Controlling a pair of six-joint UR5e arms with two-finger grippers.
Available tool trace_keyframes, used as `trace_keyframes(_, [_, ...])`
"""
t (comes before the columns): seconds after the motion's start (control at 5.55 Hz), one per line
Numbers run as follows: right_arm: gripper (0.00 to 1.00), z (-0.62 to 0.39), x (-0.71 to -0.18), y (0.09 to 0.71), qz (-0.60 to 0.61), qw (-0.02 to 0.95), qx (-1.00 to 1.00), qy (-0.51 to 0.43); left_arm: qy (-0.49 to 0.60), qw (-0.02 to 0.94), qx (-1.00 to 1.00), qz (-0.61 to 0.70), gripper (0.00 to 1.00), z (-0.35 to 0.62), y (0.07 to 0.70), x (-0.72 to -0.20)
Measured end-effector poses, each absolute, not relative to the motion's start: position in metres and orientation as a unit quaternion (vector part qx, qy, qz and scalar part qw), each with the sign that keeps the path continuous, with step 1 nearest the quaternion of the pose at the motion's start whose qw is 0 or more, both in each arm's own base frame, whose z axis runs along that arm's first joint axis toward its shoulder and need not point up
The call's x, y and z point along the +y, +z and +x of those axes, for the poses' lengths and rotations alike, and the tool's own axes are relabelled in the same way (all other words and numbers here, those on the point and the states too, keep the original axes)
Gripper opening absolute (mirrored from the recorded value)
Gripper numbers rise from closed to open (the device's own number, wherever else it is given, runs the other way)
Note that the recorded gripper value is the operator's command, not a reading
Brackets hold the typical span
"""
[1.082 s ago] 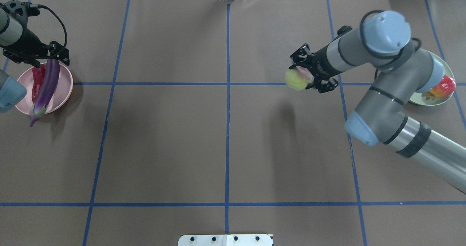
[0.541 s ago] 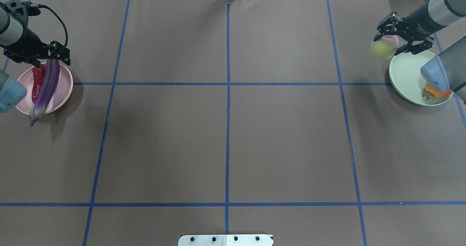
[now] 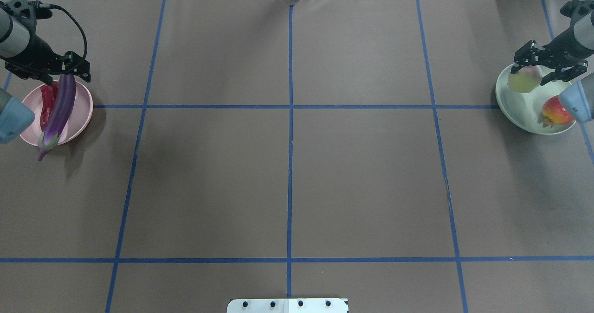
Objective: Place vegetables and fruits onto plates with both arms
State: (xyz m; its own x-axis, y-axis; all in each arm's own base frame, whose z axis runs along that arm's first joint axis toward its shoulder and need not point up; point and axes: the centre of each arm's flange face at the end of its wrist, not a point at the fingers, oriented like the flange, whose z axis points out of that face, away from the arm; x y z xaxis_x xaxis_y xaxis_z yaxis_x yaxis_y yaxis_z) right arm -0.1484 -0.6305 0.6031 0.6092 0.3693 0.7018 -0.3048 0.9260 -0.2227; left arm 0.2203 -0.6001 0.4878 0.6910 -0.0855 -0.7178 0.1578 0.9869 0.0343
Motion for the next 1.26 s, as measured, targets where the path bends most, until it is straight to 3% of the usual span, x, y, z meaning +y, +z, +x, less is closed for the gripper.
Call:
trace_keyframes(0.54, [1.0,-0.072,-0.633,0.613,0.009,0.902,-0.404,0.155,-0.024,0.918,0.389,0.066,1.0,0.208,0.484,-0.599])
trace_keyframes(1.26, [1.0,0.052,-0.626,0.623,0.057,0.919,-0.389,-0.003,0.102,0.927,0.352,0.08,1.0,0.064,0.534,-0.608])
